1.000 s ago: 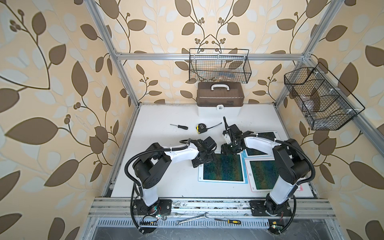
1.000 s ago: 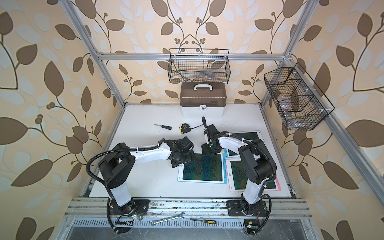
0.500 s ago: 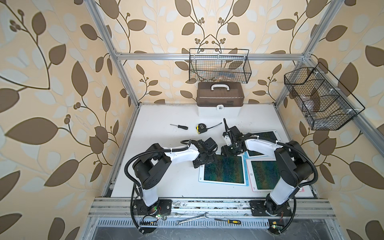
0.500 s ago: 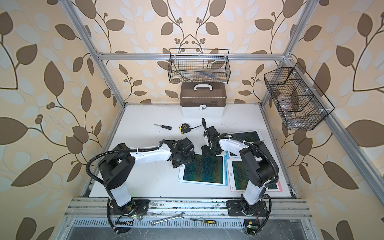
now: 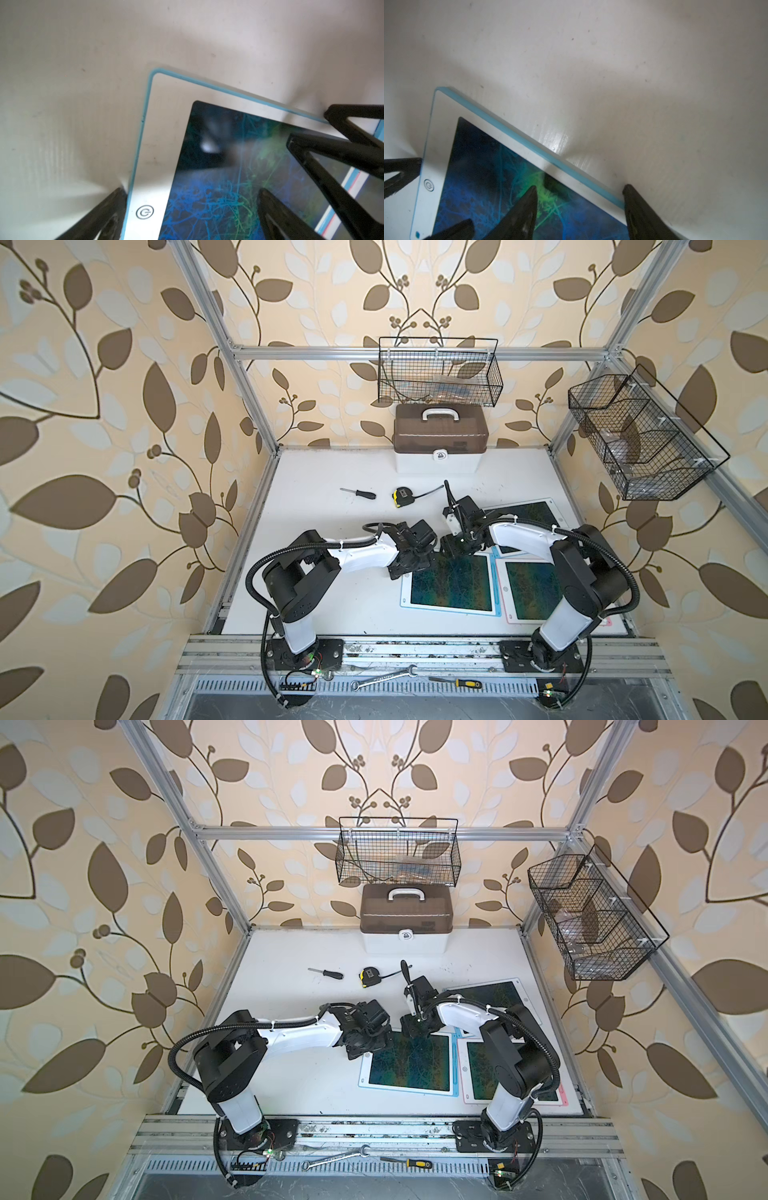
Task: Place the stylus back onto the writing tablet
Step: Move the writing tablet to the center of the board.
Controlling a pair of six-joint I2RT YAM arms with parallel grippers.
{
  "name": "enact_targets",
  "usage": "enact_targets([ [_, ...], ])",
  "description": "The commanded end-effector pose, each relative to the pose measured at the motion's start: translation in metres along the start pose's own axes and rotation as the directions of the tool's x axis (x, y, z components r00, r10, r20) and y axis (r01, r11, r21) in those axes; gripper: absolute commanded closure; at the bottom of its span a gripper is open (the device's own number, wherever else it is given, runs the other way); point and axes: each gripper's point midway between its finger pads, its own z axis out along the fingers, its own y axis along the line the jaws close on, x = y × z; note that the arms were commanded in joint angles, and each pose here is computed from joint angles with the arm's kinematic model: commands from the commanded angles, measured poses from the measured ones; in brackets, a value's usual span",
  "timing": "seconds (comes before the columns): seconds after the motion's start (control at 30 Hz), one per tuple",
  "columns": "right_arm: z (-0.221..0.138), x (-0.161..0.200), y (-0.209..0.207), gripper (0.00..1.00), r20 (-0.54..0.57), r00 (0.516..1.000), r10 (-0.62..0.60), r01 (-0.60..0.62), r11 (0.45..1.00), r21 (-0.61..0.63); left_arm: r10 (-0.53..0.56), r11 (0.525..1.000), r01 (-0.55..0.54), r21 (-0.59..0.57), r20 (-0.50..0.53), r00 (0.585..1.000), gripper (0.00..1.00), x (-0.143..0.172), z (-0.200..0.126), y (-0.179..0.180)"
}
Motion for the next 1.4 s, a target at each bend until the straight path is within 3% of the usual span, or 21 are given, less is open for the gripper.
enact_targets([
  [0.0,0.012,0.047,-0.002,0.34,-0.157,0.987,0.017,-0.017,1.0,-0.004,-0.068,0.984,0.038,-0.176,-0.173,0.983,0.01,0.054,0.031,0.056],
  [0.8,0.005,0.041,0.006,0.34,-0.135,0.991,0.004,-0.007,1.0,-0.022,-0.062,0.984,0.032,-0.177,-0.167,0.984,0.01,0.053,0.025,0.054],
  [1.37,-0.083,-0.04,-0.01,0.33,0.127,0.989,0.077,-0.071,0.996,-0.047,-0.036,0.986,0.025,-0.168,-0.062,0.997,0.01,0.021,-0.013,0.041],
])
